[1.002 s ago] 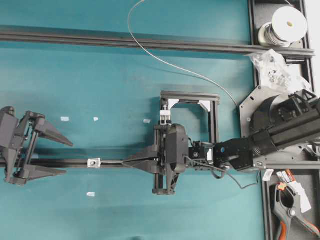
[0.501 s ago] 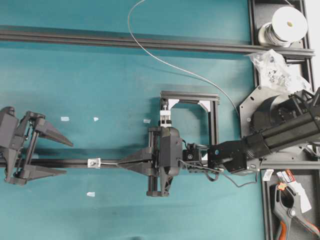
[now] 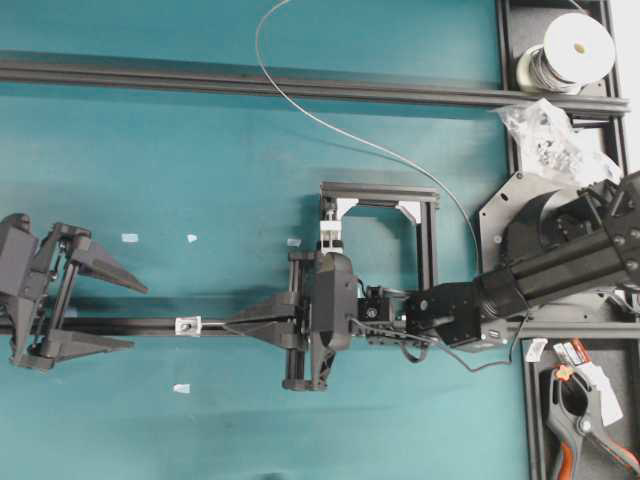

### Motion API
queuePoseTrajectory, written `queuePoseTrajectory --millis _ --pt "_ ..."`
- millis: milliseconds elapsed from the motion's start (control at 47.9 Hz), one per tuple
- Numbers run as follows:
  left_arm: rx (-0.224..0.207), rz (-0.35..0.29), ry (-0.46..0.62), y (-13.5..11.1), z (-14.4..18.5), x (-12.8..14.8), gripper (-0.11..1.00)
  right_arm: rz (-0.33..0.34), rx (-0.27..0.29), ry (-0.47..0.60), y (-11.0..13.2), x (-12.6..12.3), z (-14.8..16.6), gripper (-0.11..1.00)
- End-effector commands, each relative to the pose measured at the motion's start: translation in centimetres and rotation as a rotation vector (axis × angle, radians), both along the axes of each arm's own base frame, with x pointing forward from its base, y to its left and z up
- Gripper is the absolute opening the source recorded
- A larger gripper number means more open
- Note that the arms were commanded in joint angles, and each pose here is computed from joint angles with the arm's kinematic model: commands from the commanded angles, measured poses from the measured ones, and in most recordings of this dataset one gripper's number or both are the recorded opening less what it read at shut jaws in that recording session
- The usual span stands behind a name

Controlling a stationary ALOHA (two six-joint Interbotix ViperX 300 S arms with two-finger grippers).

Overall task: Insert the wire through the hole in the metal fitting.
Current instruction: 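Bring the left gripper to the wire tip beyond the bracket, grasp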

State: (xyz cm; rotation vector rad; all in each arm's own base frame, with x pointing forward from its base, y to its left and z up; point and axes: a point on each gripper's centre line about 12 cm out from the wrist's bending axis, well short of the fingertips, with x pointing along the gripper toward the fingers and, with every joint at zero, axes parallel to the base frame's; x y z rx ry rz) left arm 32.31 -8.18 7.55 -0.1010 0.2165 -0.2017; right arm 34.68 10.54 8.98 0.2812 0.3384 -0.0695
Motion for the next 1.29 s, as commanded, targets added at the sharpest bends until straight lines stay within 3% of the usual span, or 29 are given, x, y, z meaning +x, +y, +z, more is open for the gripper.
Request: queuePoseTrajectory --millis 0,396,1273 --pt "-0.008 -0.003 -0.036 -0.3 1.0 0.4 0.74 -0.012 0.007 -0.034 -0.1 0.7 0.8 -0.01" --pt "-0.009 -0.003 -0.037 -0.3 1.0 0.4 0.74 -0.014 -0.033 -0.053 -0.2 1.8 0.8 -0.01" --pt "-0.005 0.015 -0.01 -0.2 1.3 2.8 0.74 -0.019 -0.052 -0.058 -0.5 2.7 0.5 -0.01"
